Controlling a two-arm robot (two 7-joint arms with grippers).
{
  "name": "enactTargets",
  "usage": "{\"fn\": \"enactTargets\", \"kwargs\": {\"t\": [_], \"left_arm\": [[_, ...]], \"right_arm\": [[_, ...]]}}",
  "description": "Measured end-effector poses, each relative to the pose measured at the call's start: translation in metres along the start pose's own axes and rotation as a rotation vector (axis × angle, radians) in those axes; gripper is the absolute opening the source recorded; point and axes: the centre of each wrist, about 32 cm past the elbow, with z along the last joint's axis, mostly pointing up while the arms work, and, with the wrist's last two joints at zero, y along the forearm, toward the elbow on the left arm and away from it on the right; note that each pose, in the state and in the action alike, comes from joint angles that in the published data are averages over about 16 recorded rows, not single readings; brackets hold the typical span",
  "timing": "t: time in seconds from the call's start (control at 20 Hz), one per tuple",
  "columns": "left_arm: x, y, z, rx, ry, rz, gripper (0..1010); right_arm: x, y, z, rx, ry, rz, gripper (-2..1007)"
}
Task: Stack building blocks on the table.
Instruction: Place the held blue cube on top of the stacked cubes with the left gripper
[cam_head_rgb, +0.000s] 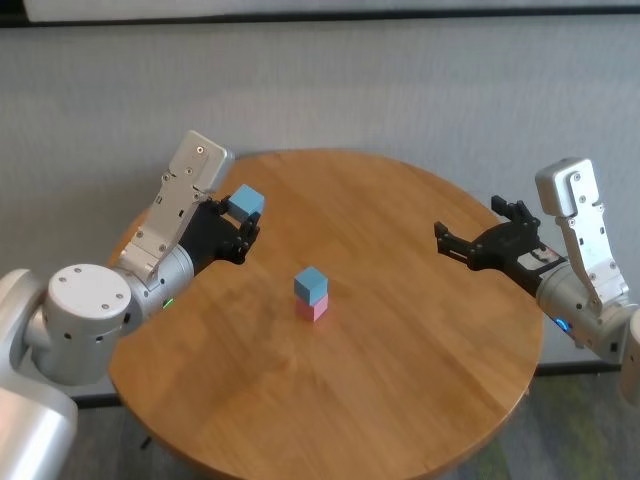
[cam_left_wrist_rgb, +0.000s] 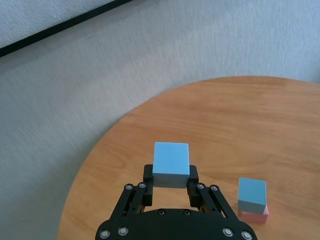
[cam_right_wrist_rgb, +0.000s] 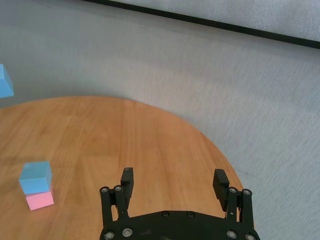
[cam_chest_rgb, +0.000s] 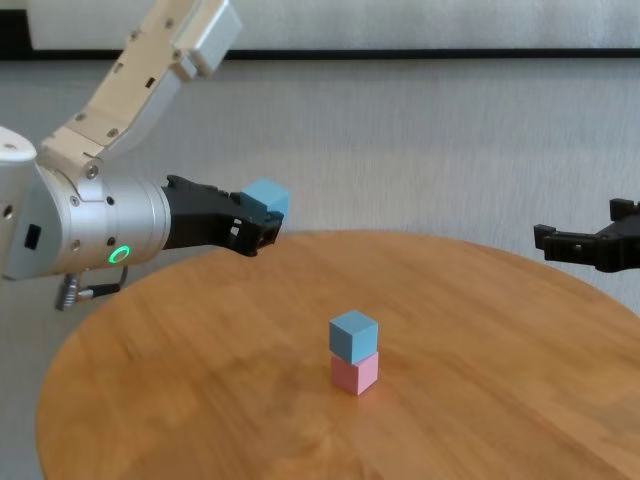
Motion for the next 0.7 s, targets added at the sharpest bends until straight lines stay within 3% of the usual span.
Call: {"fn": "enactTargets", "kwargs": {"t": [0.2,0.4,0.7], "left_arm": [[-0.014,0.006,0.0106,0.002,-0.015,-0.031,402],[-0.0278,0.005,0.0179,0.01,-0.026,-0.064,402],[-0.0461,-0.005,0.0201,0.011,-0.025,-0.11,402]], "right_arm": [[0.0,0.0,0.0,0.0,0.0,0.0,1005],[0.0,0.0,0.0,0.0,0.0,0.0,1005],[0.0,0.0,0.0,0.0,0.0,0.0,1005]]}}
